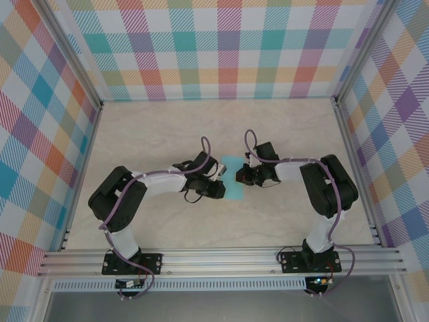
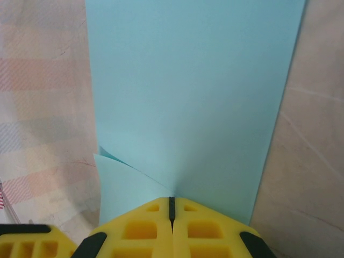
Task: Fold a paper plane with a square sheet of paper (fold left side to right side)
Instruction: Fold the triangle a second time at the center of the table.
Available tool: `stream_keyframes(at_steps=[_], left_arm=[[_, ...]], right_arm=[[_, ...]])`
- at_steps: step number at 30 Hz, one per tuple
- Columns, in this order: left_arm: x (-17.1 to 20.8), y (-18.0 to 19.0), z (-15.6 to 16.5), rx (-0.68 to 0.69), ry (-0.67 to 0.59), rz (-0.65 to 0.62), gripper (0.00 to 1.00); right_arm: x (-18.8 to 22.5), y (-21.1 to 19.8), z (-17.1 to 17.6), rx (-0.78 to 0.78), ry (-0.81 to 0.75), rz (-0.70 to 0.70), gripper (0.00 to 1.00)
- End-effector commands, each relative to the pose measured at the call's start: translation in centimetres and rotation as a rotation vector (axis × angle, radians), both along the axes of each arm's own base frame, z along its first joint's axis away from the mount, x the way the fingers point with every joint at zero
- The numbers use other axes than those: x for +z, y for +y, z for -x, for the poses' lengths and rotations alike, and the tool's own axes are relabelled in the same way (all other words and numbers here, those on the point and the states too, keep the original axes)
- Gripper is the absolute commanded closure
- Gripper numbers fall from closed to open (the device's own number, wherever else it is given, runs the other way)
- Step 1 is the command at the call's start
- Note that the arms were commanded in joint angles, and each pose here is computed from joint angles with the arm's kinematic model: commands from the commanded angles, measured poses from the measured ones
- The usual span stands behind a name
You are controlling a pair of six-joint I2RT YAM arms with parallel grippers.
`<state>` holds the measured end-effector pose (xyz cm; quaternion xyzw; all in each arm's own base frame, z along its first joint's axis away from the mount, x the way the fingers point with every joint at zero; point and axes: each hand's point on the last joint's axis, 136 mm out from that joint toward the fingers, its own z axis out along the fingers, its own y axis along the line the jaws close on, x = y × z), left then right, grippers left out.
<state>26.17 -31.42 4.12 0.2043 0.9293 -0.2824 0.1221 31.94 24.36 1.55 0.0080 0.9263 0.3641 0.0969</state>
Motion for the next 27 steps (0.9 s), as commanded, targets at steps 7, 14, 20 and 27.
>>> stream_keyframes(at_steps=[7, 14, 20, 27], left_arm=[[1.1, -3.0, -0.3, -0.083, 0.033, 0.079, 0.87], [-0.7, -3.1, -1.5, -0.071, 0.059, 0.078, 0.89], [-2.1, -2.1, -1.2, -0.059, 0.079, 0.056, 0.89], [-3.6, -0.2, 0.2, -0.023, 0.113, 0.055, 0.9]], right_arm=[[-3.0, -1.6, 0.8, -0.022, 0.052, 0.091, 1.0], [-3.0, -1.5, 0.9, -0.012, 0.052, 0.093, 1.0], [-2.9, -1.6, 1.0, -0.011, 0.054, 0.101, 1.0], [-2.9, -1.6, 1.0, -0.009, 0.055, 0.106, 1.0]])
